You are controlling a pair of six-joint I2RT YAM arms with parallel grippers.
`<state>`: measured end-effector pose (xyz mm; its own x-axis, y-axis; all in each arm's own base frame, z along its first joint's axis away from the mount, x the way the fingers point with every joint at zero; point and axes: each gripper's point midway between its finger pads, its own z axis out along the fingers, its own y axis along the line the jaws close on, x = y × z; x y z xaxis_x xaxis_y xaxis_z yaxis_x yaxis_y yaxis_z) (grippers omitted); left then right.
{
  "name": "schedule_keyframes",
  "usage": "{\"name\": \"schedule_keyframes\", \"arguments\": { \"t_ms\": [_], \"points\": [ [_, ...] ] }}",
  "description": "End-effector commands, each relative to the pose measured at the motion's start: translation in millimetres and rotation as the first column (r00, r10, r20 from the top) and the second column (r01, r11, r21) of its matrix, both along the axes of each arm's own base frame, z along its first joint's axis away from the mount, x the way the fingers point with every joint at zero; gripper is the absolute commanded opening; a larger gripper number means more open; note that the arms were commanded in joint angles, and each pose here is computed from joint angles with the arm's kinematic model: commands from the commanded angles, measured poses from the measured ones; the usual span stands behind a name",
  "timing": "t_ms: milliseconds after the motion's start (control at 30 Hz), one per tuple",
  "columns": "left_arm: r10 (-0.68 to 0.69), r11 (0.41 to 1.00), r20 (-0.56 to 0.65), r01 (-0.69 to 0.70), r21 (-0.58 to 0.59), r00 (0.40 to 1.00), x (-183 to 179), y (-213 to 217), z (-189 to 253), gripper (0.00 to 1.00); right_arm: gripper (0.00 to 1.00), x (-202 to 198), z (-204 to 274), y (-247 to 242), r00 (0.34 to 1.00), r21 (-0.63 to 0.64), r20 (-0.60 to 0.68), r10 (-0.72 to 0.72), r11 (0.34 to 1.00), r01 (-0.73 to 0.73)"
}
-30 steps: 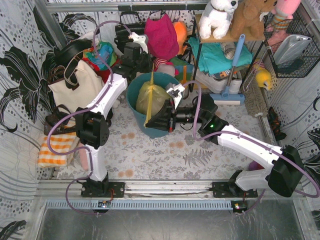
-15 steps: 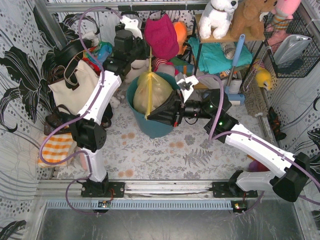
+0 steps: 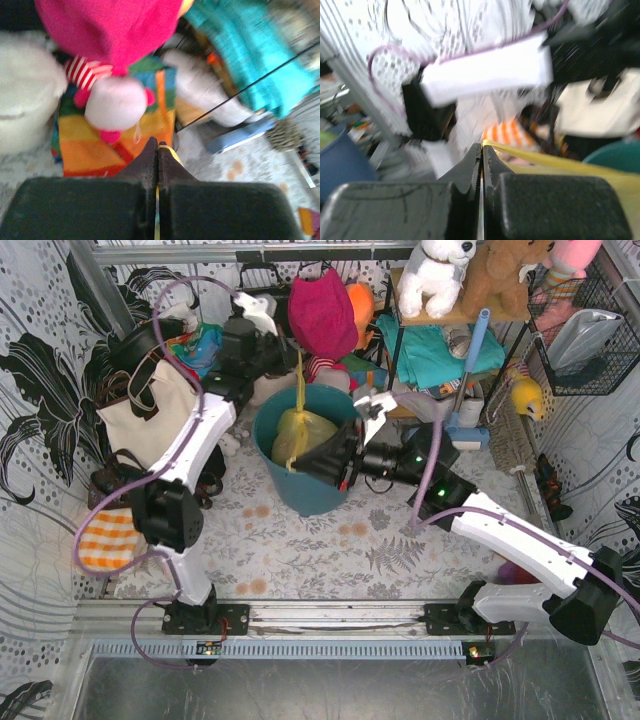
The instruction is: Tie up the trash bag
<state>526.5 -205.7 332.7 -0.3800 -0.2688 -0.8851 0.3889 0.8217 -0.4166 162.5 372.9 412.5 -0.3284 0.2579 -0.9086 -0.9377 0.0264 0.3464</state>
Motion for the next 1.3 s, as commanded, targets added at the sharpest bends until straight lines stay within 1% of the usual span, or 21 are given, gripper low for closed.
{"name": "schedule_keyframes", "arguments": {
  "t_ms": [0, 67, 100, 167, 200, 267, 367, 467, 533, 567, 600, 700, 767, 833, 900, 967, 1000, 1067, 1133, 1200, 1267],
  "points": [
    [-0.051, 0.978, 0.43, 0.131, -0.159, 0.902, -55, 1, 172, 0.0, 0.0, 21, 100, -15, 0.954, 0.189, 0.216, -0.206, 0.968, 0.166],
    [-0.048, 0.972, 0.475, 0.152, -0.182, 0.878, -71, 3, 195, 0.0, 0.0, 25, 122, -18, 0.937, 0.238, 0.247, -0.247, 0.953, 0.188],
    [-0.045, 0.97, 0.486, 0.154, -0.186, 0.873, -75, 4, 199, 0.0, 0.0, 26, 128, -20, 0.932, 0.25, 0.251, -0.262, 0.948, 0.199],
    [-0.042, 0.97, 0.487, 0.153, -0.19, 0.873, -76, 5, 199, 0.0, 0.0, 28, 126, -22, 0.93, 0.245, 0.242, -0.276, 0.945, 0.216],
    [-0.044, 0.97, 0.476, 0.151, -0.189, 0.878, -75, 4, 194, 0.0, 0.0, 29, 119, -23, 0.933, 0.239, 0.23, -0.277, 0.945, 0.222],
    [-0.056, 0.97, 0.452, 0.155, -0.185, 0.89, -71, 2, 179, 0.0, 0.0, 35, 90, -21, 0.94, 0.202, 0.18, -0.289, 0.946, 0.252],
    [-0.109, 0.956, 0.421, 0.211, -0.203, 0.9, -72, -9, 157, 0.0, 0.0, 46, 50, -23, 0.938, 0.15, 0.115, -0.328, 0.939, 0.31],
    [-0.14, 0.948, 0.4, 0.239, -0.21, 0.906, -77, -13, 142, 0.0, 0.0, 55, 30, -29, 0.921, 0.114, 0.079, -0.38, 0.922, 0.371],
    [-0.135, 0.949, 0.387, 0.232, -0.213, 0.912, -82, -11, 135, 0.09, 0.0, 63, 24, -34, 0.901, 0.085, 0.056, -0.429, 0.902, 0.424],
    [-0.133, 0.952, 0.375, 0.224, -0.21, 0.918, -82, -10, 131, 0.1, 0.0, 68, 20, -36, 0.889, 0.061, 0.048, -0.454, 0.89, 0.452],
    [-0.128, 0.956, 0.359, 0.212, -0.204, 0.924, -83, -8, 126, 0.1, 0.02, 73, 16, -39, 0.874, 0.033, 0.037, -0.484, 0.875, 0.483],
    [-0.118, 0.963, 0.323, 0.188, -0.193, 0.939, -82, -6, 110, 0.08, 0.26, 88, -5, -46, 0.832, -0.071, 0.003, -0.555, 0.829, 0.554],
    [-0.116, 0.964, 0.31, 0.182, -0.193, 0.944, -82, -5, 103, 0.05, 0.37, 87, -21, -45, 0.836, -0.127, 0.006, -0.549, 0.828, 0.545],
    [-0.123, 0.963, 0.296, 0.185, -0.193, 0.947, -81, -6, 97, 0.04, 0.46, 77, -33, -43, 0.865, -0.164, 0.028, -0.5, 0.852, 0.498],
    [-0.133, 0.963, 0.283, 0.191, -0.19, 0.95, -80, -8, 91, 0.03, 0.54, 61, -40, -43, 0.897, -0.168, 0.094, -0.431, 0.881, 0.441],
    [-0.14, 0.963, 0.27, 0.195, -0.188, 0.953, -78, -10, 87, 0.01, 0.63, 45, -46, -46, 0.91, -0.153, 0.219, -0.353, 0.909, 0.389],
    [-0.141, 0.963, 0.265, 0.195, -0.188, 0.954, -77, -10, 86, 0.01, 0.66, 39, -49, -49, 0.903, -0.143, 0.277, -0.33, 0.915, 0.378],
    [-0.147, 0.962, 0.259, 0.199, -0.187, 0.955, -76, -11, 83, 0.01, 0.74, 36, -55, -58, 0.865, -0.134, 0.384, -0.322, 0.908, 0.397],
    [-0.15, 0.962, 0.254, 0.201, -0.188, 0.955, -76, -11, 82, 0.01, 0.78, 27, -68, -62, 0.801, -0.146, 0.546, -0.245, 0.914, 0.379],
    [-0.156, 0.96, 0.252, 0.207, -0.188, 0.955, -76, -12, 82, 0.01, 0.83, 19, -81, -67, 0.709, -0.126, 0.679, -0.191, 0.921, 0.369],
    [-0.16, 0.96, 0.249, 0.21, -0.187, 0.955, -76, -13, 81, 0.01, 0.87, 15, -91, -71, 0.581, -0.093, 0.799, -0.155, 0.923, 0.374]
  ]
}}
